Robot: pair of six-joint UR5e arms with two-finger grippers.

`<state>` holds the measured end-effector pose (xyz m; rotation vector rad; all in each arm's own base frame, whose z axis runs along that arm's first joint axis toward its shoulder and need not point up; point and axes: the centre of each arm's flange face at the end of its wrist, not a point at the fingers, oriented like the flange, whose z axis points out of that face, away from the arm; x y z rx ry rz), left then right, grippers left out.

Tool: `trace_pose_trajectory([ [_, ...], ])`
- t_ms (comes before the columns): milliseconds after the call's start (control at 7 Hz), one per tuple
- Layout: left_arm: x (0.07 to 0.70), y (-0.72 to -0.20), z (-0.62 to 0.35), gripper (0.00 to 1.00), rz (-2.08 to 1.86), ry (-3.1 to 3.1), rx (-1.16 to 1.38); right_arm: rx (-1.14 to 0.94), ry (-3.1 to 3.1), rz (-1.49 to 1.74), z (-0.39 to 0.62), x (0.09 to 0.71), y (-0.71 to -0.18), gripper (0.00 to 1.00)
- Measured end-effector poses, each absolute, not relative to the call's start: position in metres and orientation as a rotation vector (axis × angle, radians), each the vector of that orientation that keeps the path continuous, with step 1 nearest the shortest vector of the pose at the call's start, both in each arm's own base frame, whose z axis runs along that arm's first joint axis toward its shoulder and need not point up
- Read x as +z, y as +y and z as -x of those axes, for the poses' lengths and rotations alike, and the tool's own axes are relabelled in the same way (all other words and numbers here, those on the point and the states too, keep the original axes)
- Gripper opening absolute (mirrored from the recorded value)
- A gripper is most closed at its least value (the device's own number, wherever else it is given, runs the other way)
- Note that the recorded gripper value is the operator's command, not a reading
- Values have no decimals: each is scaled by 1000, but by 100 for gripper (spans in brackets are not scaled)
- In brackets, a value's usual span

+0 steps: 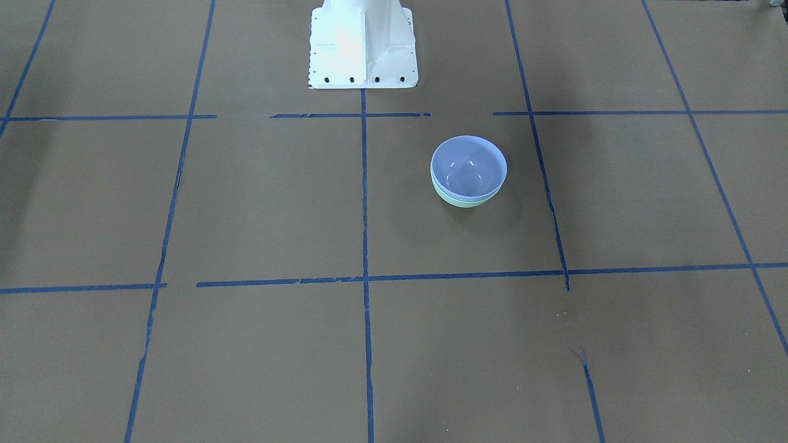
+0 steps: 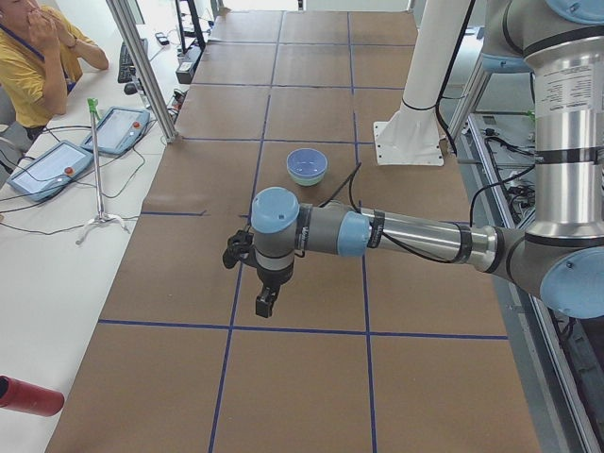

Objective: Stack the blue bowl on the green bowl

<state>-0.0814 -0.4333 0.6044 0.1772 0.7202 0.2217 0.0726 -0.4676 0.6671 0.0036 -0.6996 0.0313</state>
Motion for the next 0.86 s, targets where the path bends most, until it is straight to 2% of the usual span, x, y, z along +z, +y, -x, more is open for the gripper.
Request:
trace_pose_trajectory([
  [286,622,-416,97,100,-162,731,181,31,-700,-3,-73,667,-468,100],
  [857,619,-417,99,100,-185,726,189,31,-700,-4,-73,667,-468,100],
])
